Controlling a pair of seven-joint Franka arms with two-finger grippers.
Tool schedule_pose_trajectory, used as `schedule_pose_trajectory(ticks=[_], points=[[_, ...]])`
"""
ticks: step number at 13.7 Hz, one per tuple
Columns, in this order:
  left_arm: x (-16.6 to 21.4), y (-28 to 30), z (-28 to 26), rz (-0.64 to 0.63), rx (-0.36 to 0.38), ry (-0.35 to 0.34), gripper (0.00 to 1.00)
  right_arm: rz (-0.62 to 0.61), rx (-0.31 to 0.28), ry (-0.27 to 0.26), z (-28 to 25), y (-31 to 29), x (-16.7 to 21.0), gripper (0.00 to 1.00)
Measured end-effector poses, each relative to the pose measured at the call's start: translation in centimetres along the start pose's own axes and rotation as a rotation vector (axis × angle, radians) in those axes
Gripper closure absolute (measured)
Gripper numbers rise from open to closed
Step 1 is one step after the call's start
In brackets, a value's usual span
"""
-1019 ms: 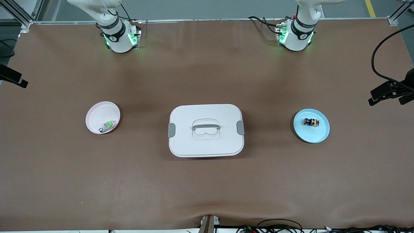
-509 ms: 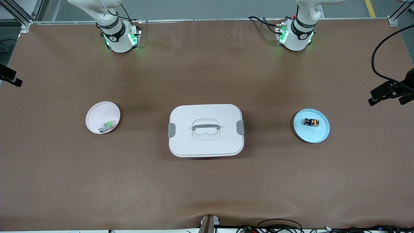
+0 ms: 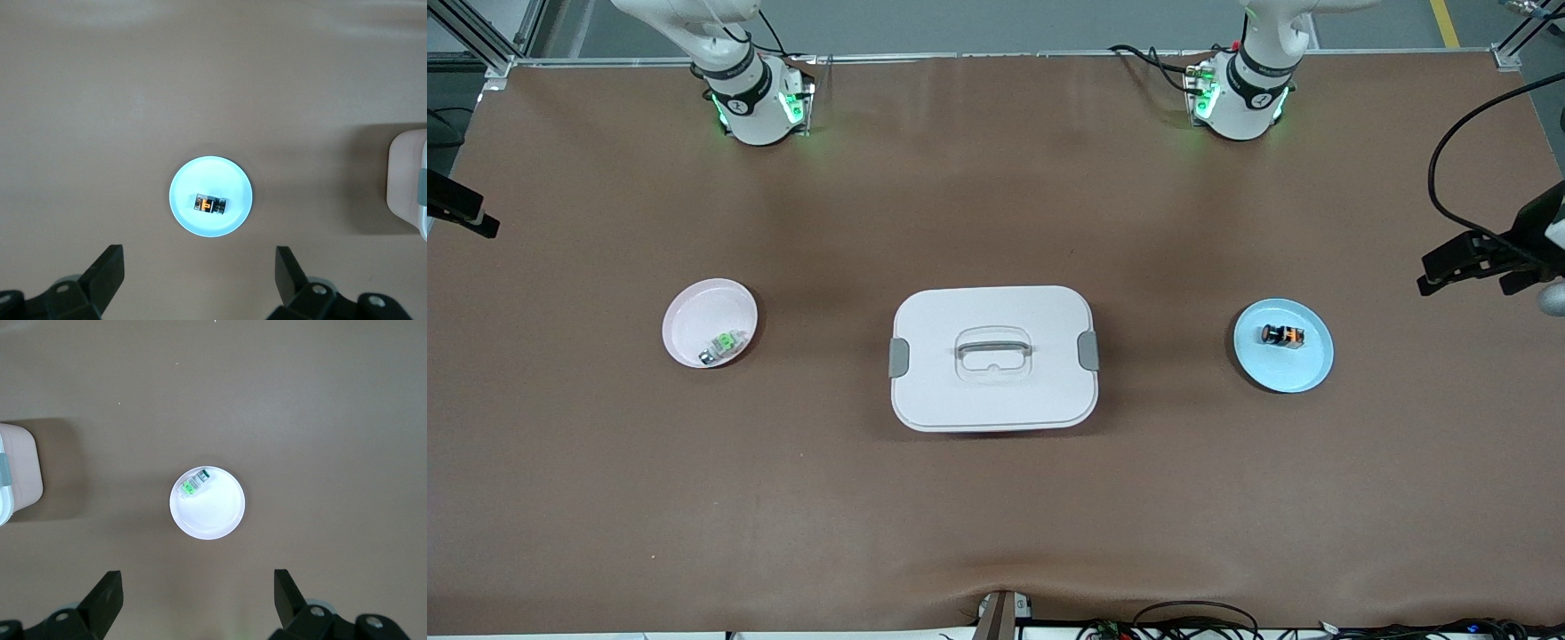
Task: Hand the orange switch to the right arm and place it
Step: 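Move the left gripper over the orange switch on the blue plate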
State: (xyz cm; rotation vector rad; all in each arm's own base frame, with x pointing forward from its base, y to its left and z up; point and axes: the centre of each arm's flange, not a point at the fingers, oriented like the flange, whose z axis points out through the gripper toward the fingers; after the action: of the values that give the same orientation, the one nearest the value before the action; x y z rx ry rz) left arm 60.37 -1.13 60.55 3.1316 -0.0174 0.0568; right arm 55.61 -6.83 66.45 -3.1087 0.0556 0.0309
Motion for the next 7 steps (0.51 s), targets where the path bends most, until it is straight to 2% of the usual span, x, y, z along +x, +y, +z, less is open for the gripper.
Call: schedule_pose_trajectory(ticks=[7], points=[[0.8, 0.9, 3.4, 0.016, -0.003, -0.059, 0.00, -0.017, 0.000, 0.005, -0.2, -0.2, 0.0, 0.00]])
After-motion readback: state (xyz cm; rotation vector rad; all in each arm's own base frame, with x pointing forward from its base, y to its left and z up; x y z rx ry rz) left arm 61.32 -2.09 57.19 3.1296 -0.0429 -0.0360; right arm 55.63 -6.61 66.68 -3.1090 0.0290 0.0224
